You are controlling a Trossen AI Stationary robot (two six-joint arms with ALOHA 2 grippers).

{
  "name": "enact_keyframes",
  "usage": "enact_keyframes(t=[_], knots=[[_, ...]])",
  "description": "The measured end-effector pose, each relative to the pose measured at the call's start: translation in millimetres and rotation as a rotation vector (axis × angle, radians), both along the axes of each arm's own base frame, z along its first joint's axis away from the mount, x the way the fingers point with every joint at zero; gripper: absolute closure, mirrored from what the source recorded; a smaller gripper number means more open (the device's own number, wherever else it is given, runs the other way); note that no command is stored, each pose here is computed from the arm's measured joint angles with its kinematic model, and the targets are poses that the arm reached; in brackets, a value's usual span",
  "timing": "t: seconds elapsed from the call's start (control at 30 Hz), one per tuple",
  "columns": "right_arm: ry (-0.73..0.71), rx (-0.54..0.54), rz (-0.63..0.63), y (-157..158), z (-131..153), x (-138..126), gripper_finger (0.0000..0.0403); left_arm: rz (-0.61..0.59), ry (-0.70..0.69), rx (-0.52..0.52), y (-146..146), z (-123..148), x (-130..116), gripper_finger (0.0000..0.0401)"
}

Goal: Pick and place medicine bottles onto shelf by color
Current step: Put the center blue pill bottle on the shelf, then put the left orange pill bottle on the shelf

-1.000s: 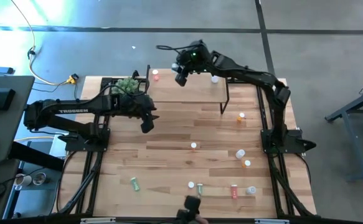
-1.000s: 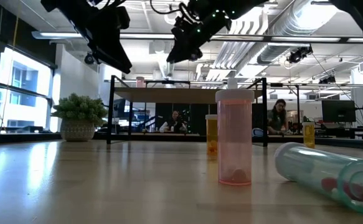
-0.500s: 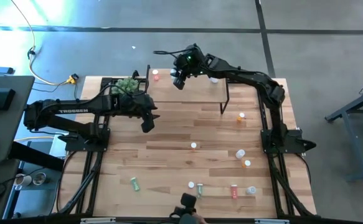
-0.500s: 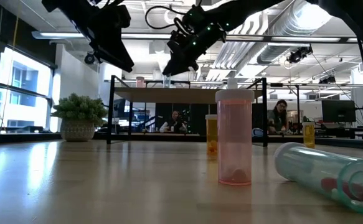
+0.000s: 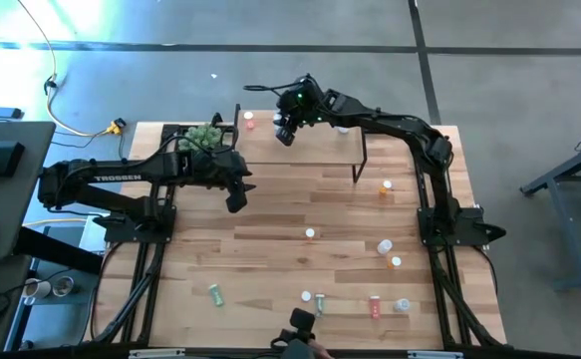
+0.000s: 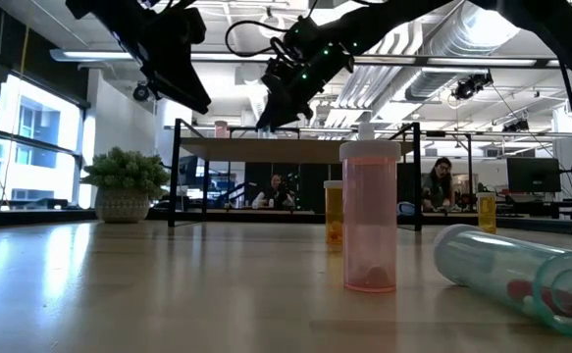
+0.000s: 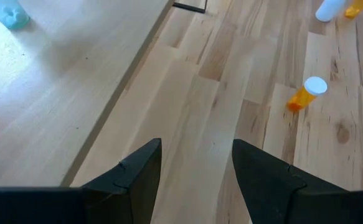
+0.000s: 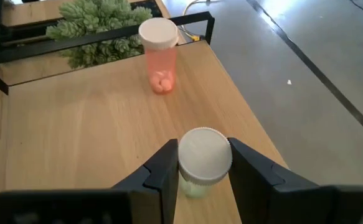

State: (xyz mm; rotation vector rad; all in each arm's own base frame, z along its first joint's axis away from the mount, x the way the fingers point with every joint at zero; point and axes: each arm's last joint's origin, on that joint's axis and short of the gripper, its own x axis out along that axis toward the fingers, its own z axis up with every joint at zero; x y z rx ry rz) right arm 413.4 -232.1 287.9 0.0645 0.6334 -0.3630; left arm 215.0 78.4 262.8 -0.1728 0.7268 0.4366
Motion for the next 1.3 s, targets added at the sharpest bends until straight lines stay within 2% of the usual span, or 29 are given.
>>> enact_keyframes(t=[0.5,0.9,1.13,1.3], knots=[[0.023,-0.043,-0.013,-0.6,0.2,-0.5,0.0293,0.002,0.001,0.001,0.1,-0.1,0.0,0.0216],[0.013,-0.028,-0.002,1.0,4.6,-2.2,0.0219,0.002,0.001,0.001,0.1,-0.1,0.0,0.0216],[0.002,-0.046,0.014,3.7,22.5,-4.5,0.0215,0.003,0.001,0.000,0.1,-0.2,0.1,0.0216],[0.075,-0.040,0.044,10.0,31.9,-13.0,0.0214,0.003,0.001,-0.001,0.1,-0.2,0.0,0.0216]])
